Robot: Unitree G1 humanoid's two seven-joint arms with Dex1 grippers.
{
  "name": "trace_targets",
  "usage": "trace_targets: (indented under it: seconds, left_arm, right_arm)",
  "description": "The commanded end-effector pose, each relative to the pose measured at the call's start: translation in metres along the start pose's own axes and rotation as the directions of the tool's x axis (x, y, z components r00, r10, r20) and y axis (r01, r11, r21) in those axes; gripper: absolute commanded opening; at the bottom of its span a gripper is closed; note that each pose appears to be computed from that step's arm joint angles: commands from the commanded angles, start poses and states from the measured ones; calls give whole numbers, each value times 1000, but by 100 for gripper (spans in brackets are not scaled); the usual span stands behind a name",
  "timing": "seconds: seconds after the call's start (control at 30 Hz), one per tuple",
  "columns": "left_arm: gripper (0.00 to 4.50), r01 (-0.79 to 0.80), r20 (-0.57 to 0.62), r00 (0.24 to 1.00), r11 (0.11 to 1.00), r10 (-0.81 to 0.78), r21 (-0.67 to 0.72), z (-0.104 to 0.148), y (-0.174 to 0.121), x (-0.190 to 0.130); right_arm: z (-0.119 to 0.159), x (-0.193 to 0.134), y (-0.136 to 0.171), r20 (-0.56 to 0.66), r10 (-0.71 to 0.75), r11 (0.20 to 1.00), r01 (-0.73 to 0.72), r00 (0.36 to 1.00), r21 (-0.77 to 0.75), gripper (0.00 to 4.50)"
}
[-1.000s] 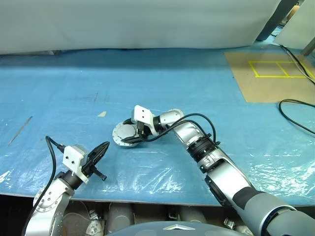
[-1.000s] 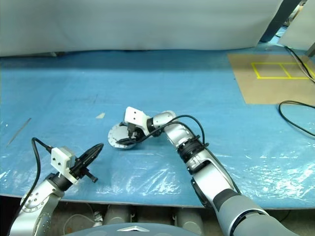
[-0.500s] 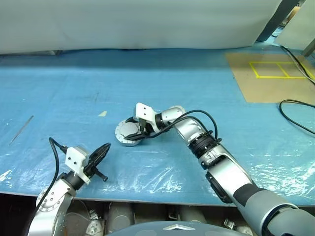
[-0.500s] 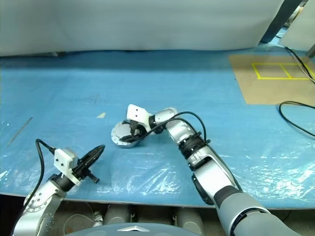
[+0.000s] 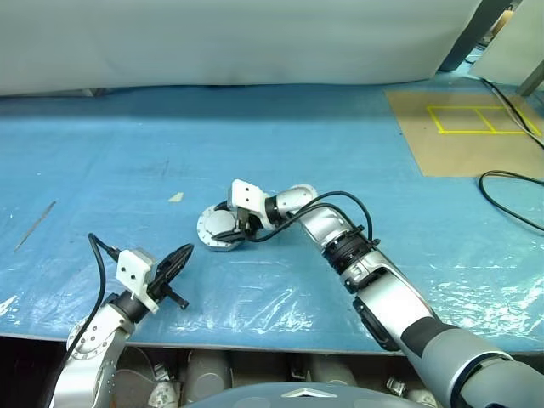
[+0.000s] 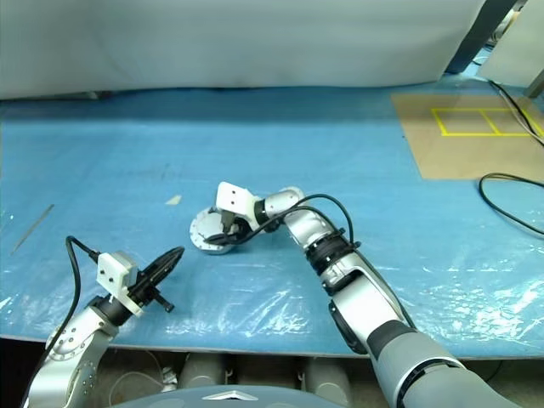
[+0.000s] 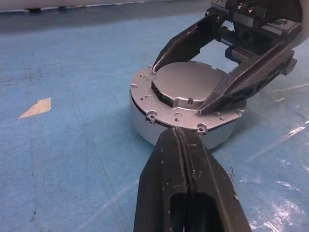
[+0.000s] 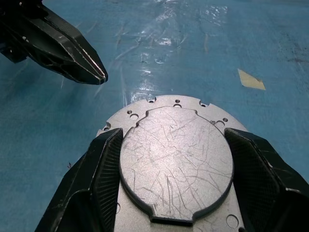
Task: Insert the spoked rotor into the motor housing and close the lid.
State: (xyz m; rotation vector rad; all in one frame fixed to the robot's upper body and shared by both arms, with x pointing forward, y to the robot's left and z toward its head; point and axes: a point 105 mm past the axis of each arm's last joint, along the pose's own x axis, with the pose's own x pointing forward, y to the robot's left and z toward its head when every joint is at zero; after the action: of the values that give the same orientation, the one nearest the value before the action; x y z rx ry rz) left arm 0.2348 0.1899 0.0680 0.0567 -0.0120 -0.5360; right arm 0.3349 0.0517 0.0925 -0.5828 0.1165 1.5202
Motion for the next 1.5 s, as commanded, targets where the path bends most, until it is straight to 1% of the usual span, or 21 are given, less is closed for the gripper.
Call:
trace_targets:
  seconds: [0.03, 0.13, 0.23, 0.37, 0.43, 0.5, 0.6, 0.73, 0.8, 0.87, 0.97, 1.03, 1.1, 1.17, 1.23, 1.3, 1.5]
  left_arm:
    - [0, 10, 22, 1000, 1000, -11, 26, 7, 0, 0]
    - [0, 11, 19, 1000, 1000, -11, 26, 7, 1, 0]
    - [0, 16, 25, 1000, 1000, -17, 27, 8, 0, 2]
    - [0, 24, 20, 999, 999, -24, 27, 6, 0, 5]
    - [0, 27, 21, 999, 999, -28, 28, 6, -1, 5]
    - [0, 27, 23, 999, 999, -28, 31, 6, 0, 6]
    - [0, 27, 25, 999, 999, -28, 34, 7, 0, 6]
    - [0, 31, 26, 999, 999, -32, 37, 8, 2, 8]
    - [0, 33, 26, 999, 999, -34, 38, 8, 2, 9]
    - [0, 35, 27, 999, 999, -36, 38, 8, 2, 10]
    - [0, 39, 28, 999, 999, -40, 38, 7, 2, 11]
    - [0, 42, 28, 999, 998, -43, 38, 7, 1, 11]
    - [0, 43, 27, 999, 998, -44, 37, 6, 1, 12]
    - [0, 43, 26, 999, 998, -44, 37, 6, 1, 12]
    - [0, 50, 20, 998, 998, -51, 45, 6, 0, 14]
    - [0, 54, 21, 998, 997, -55, 48, 7, -1, 16]
    - [0, 59, 31, 998, 997, -61, 51, 12, -2, 21]
  right_arm:
    - [-38, -6, 7, -151, 12, 1000, -11, 988, 6, 298]
    - [-45, -9, 4, -188, 1, 1000, 2, 982, 13, 298]
    - [-48, -9, -2, -208, -41, 999, 48, 977, 26, 298]
    - [-33, 1, 7, -124, 15, 984, 7, 992, 179, 298]
    - [-33, 2, 8, -142, 17, 985, 7, 990, 171, 298]
    - [-41, 2, 10, -187, 16, 991, 9, 982, 134, 298]
    - [-44, 1, 15, -191, 36, 989, -7, 981, 149, 298]
    - [-30, 3, 24, -107, 87, 982, -68, 990, 175, 298]
    - [-22, 6, 23, -62, 74, 982, -62, 995, 177, 298]
    - [-19, 7, 22, -45, 67, 983, -58, 997, 175, 298]
    - [-22, 9, 25, -62, 76, 981, -64, 995, 181, 298]
    - [-28, 9, 26, -94, 73, 982, -54, 993, 183, 298]
    - [-35, 8, 28, -131, 81, 985, -59, 988, 165, 298]
    - [-36, 9, 29, -134, 90, 985, -68, 987, 159, 298]
    - [-40, 9, 29, -165, 88, 988, -64, 982, 143, 298]
    - [-43, 10, 27, -188, 72, 990, -48, 980, 130, 298]
    - [-47, 4, 9, -213, -25, 993, 49, 977, 109, 298]
